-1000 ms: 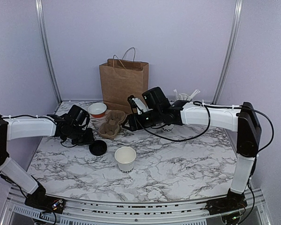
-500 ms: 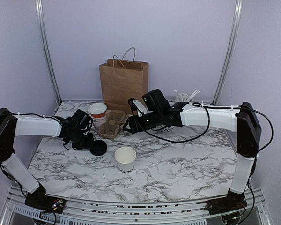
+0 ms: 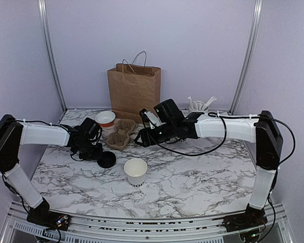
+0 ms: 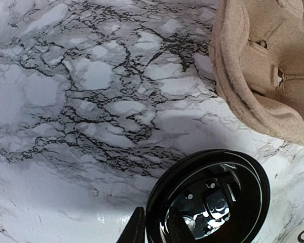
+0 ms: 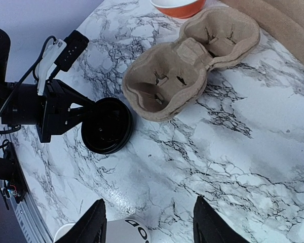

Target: Pack the takeout coffee

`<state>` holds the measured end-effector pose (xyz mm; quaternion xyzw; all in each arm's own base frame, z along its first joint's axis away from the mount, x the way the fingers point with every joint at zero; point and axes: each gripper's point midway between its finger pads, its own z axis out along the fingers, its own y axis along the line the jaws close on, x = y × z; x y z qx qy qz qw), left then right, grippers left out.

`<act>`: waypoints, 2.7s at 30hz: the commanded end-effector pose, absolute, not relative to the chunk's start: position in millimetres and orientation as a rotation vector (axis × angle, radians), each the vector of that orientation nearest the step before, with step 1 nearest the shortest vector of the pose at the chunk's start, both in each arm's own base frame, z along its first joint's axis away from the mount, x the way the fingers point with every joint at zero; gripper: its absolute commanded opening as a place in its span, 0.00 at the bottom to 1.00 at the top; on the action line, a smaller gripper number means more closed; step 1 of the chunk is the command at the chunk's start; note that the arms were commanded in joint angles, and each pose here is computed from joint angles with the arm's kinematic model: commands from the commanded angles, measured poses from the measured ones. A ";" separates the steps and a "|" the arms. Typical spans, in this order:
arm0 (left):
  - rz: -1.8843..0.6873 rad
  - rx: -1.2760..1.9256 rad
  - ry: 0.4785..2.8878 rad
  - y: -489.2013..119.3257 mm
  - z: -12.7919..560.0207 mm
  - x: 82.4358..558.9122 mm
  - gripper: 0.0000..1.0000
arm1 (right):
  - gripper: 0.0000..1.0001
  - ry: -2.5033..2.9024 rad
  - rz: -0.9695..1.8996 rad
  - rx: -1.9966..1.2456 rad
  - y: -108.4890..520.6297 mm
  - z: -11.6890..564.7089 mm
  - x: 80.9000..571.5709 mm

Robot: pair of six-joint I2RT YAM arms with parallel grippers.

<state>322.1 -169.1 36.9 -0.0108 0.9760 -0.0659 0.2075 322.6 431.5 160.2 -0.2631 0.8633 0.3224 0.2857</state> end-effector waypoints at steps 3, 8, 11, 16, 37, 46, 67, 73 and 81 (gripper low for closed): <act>-0.158 -0.011 2.717 -167.8 40.6 324.7 0.11 | 0.57 2.255 0.871 -0.686 430.2 181.5 326.0; -0.152 -0.003 2.713 -167.0 42.3 324.5 0.06 | 0.56 2.257 0.867 -0.687 430.1 180.0 326.4; -0.158 0.006 2.715 -168.1 42.6 324.7 0.11 | 0.56 2.258 0.866 -0.685 429.7 179.9 327.0; -0.163 0.016 2.723 -169.9 40.8 324.9 0.14 | 0.57 2.259 0.863 -0.685 429.4 179.1 326.4; -0.149 0.038 2.739 -172.3 36.0 326.4 0.10 | 0.56 2.261 0.858 -0.683 426.7 177.5 325.4; -0.155 0.051 2.726 -172.7 45.3 326.5 0.00 | 0.57 2.259 0.863 -0.684 428.3 177.4 326.1; -0.310 0.096 2.648 -204.9 77.8 321.5 0.00 | 0.57 2.301 0.835 -0.807 492.3 156.7 337.8; -0.350 0.124 2.632 -220.2 83.5 319.8 0.00 | 0.57 2.348 0.762 -0.813 490.8 133.8 333.1; -0.382 0.189 2.606 -245.7 94.3 326.4 0.00 | 0.56 2.348 0.728 -0.744 467.7 137.0 339.3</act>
